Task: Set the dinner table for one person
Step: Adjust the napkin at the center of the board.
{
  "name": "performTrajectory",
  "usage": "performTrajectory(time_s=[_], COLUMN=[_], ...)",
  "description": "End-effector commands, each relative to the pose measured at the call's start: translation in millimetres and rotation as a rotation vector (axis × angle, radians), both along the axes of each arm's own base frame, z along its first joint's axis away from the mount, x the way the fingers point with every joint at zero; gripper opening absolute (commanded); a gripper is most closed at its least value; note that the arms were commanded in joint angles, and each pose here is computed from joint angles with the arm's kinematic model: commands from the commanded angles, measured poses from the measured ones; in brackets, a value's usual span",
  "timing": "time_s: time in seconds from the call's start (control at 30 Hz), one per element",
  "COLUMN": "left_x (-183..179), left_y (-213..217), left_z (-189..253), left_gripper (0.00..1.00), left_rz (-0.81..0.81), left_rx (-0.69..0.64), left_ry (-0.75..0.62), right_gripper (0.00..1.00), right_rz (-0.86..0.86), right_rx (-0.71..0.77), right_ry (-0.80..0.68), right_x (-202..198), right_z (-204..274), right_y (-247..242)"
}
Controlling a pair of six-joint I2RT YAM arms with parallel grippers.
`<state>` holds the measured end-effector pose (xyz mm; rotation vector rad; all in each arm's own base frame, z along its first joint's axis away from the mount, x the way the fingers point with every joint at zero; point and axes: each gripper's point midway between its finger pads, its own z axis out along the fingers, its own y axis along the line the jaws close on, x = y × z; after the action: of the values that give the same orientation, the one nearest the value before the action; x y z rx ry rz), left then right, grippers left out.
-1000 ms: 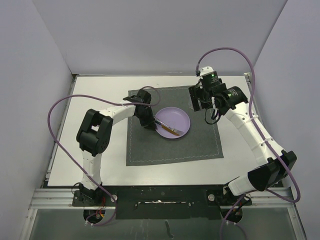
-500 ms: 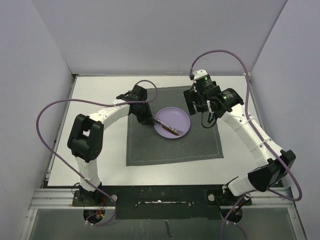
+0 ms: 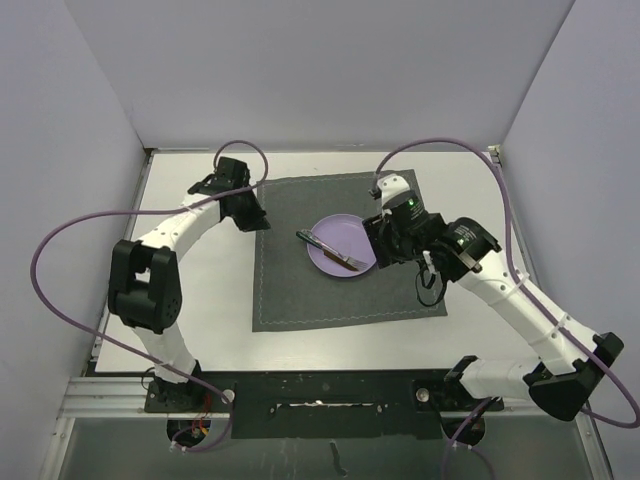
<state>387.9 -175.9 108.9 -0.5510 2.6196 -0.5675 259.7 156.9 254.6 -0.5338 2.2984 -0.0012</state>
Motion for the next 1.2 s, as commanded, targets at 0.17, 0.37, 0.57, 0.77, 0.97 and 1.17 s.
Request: performTrajectory(time_s=[0.17, 0.37, 0.57, 0.77, 0.97, 1.17], left_x=[77, 103, 117, 122, 118, 117], left_y=[-3, -5, 2, 12, 25, 31], left_z=[-18, -38, -46, -56, -65, -72], left_gripper=[0.00, 0.00, 0.00, 0.00, 0.00, 0.00], left_rz=[0.042, 0.057, 0.060, 0.065, 0.077, 0.077], left_rx=[0.031, 0.056, 0.087, 0.102, 0.110, 0.107], left_ry=[-0.092, -0.066, -0.052, -0.033, -0.008, 0.006], right_gripper=[0.61, 0.60, 0.60, 0.58, 0.56, 0.43], right_rz=[0.118, 0.138, 0.152, 0.152, 0.147, 0.146], right_rx=[0.105, 0.091, 0.076, 0.011, -0.054, -0.110], right_ry=[0.026, 0.046, 0.107, 0.194, 0.249, 0.315], right_x=[-52, -69, -83, -92, -92, -92], right_z=[-10, -16, -41, -86, -121, -161], right_y=[26, 22, 21, 23, 32, 45])
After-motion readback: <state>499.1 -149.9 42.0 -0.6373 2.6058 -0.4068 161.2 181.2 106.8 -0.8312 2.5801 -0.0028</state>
